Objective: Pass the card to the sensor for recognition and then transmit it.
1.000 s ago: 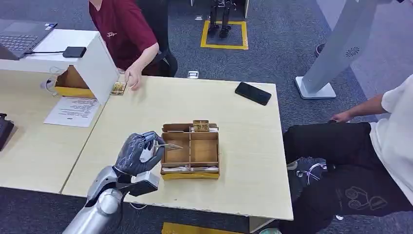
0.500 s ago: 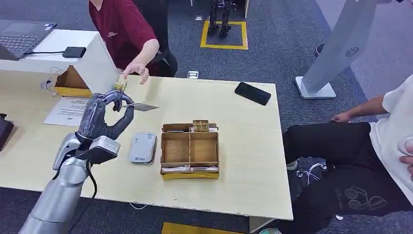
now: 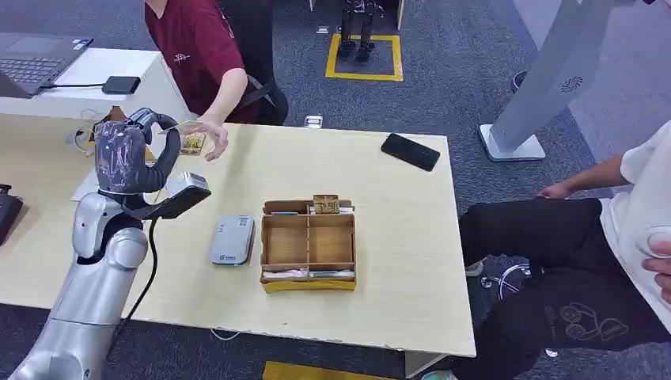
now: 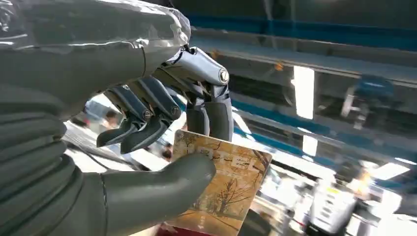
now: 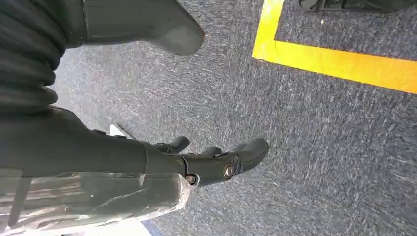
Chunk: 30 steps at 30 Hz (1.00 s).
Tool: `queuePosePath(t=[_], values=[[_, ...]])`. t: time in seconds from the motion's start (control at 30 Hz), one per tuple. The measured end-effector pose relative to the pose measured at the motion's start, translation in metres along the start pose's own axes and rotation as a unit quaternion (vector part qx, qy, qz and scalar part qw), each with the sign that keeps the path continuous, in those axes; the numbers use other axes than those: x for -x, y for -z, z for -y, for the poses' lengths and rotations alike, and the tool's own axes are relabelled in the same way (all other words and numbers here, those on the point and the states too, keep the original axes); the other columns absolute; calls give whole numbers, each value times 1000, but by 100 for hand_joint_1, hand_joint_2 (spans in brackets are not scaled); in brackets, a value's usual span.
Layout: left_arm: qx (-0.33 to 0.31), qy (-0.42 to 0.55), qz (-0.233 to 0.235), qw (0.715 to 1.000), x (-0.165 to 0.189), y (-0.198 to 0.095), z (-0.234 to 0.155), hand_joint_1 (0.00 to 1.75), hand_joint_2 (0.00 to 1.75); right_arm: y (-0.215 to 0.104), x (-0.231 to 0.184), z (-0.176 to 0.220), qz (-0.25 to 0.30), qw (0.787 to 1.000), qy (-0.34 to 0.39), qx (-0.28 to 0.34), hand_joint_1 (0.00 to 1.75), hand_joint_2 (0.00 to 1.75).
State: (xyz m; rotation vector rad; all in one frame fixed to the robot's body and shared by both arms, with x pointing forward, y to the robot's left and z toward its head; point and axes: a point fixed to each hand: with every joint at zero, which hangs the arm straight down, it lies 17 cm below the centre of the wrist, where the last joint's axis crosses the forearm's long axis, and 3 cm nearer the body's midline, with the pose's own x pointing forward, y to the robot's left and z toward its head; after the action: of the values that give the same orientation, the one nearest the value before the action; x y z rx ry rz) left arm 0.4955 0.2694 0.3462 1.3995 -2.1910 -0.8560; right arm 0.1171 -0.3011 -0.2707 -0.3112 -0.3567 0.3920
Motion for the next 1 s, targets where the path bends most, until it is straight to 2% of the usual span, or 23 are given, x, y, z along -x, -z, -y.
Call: queuePosePath(t=[0.23, 1.0], values=[[28, 35, -35, 998, 28, -16, 31, 175, 175, 0, 0, -1, -3, 1000, -1, -1, 0, 175], [56, 21, -63, 996, 37, -28, 57, 175, 175, 0, -2, -2, 0, 1000, 0, -1, 0, 175]])
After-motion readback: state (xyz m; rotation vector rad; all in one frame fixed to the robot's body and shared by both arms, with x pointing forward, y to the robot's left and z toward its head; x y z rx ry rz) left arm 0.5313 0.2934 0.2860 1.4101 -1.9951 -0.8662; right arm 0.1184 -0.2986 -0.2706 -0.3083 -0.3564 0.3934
